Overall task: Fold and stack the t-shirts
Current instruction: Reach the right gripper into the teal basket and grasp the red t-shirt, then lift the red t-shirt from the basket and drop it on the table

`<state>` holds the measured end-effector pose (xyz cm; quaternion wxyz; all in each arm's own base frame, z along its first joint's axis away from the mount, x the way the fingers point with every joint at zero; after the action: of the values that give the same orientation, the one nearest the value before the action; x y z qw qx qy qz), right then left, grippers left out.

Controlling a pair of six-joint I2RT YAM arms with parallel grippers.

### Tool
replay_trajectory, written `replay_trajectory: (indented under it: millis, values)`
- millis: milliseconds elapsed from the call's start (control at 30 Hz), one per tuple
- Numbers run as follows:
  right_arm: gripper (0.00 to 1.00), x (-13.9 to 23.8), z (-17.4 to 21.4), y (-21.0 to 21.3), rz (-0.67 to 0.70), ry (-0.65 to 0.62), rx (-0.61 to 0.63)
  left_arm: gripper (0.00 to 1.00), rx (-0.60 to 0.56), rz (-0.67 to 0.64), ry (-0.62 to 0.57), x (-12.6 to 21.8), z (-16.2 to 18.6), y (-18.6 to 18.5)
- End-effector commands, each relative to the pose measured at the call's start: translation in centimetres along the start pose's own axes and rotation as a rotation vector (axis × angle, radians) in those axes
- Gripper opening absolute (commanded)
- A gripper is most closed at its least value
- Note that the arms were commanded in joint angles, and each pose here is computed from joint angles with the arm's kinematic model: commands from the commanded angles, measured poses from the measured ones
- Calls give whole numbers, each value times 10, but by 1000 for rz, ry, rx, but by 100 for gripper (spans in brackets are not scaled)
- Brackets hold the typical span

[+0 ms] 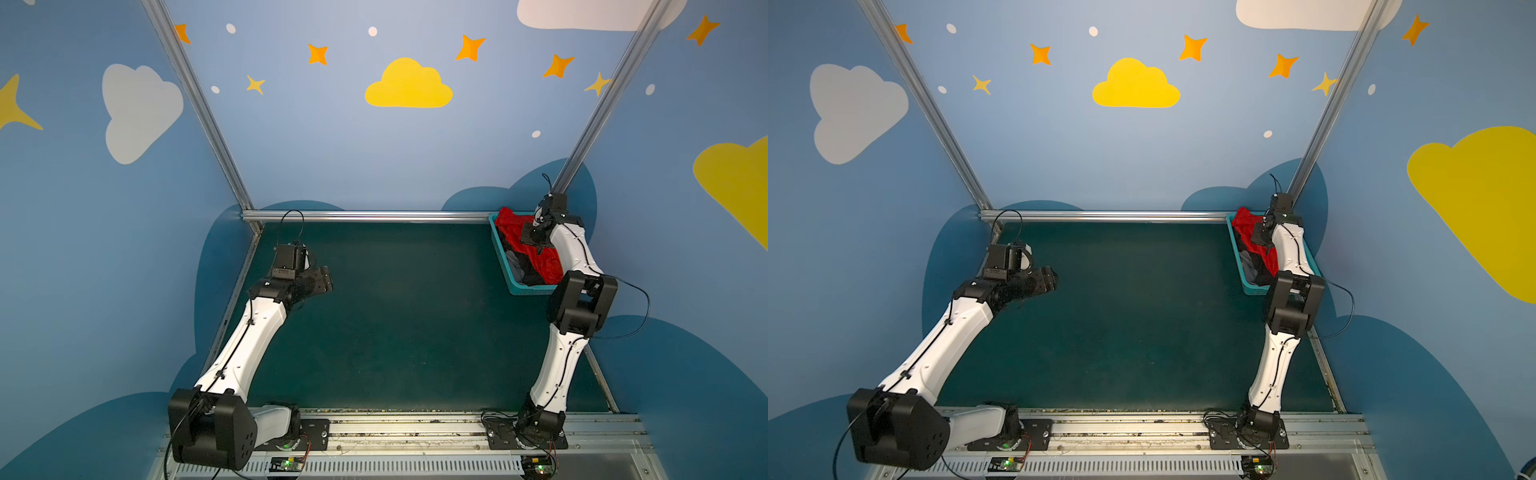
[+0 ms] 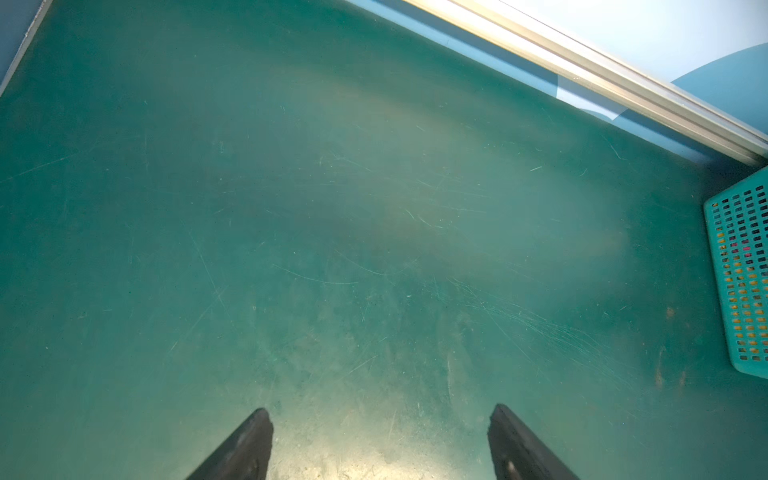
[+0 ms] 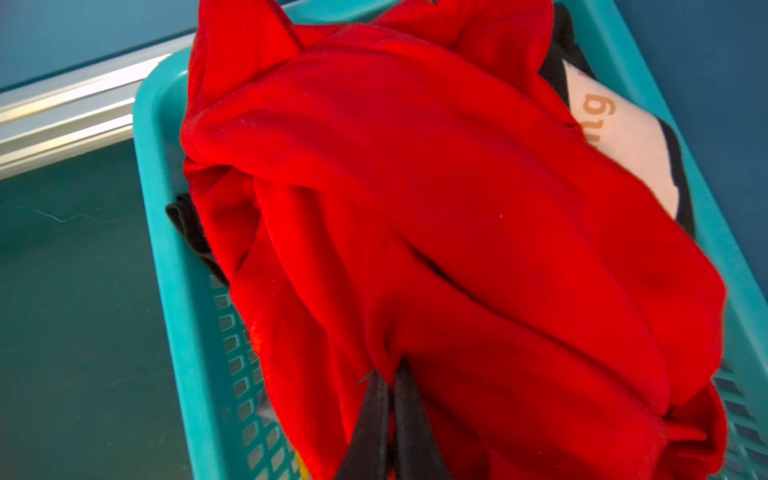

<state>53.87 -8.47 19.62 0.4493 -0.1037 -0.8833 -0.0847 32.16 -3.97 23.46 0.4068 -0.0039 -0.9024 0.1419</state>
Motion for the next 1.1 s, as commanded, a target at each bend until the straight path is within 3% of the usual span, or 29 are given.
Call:
replay_trajectory:
  millis: [0,300,600,833,1067]
  values:
    - [0,25,-2,13,-61,-15,13,82,-12,-12,11,1,4,2]
    - [0,110,2,45,-93,-227,62,80,-12,15,-17,12,1,-2]
    - [0,226,16,81,-195,-508,142,79,-6,53,-62,24,-2,-8]
    - [0,318,31,111,-419,-640,213,77,-7,69,-86,29,-3,-10]
    - [0,381,58,156,-714,-665,325,76,15,100,-137,38,-14,-15]
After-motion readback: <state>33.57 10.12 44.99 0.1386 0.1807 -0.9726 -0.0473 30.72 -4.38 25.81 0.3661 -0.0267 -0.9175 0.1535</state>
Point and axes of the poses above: each gripper's point midway between its finger pads, its own x axis back along the fingers, its own y axis along the line the jaws close on, z = x × y, the point moved 5 cm from there along x, back along the fingers, and after that the axes turned 3 degrees about -x, right-handed, at the moved point
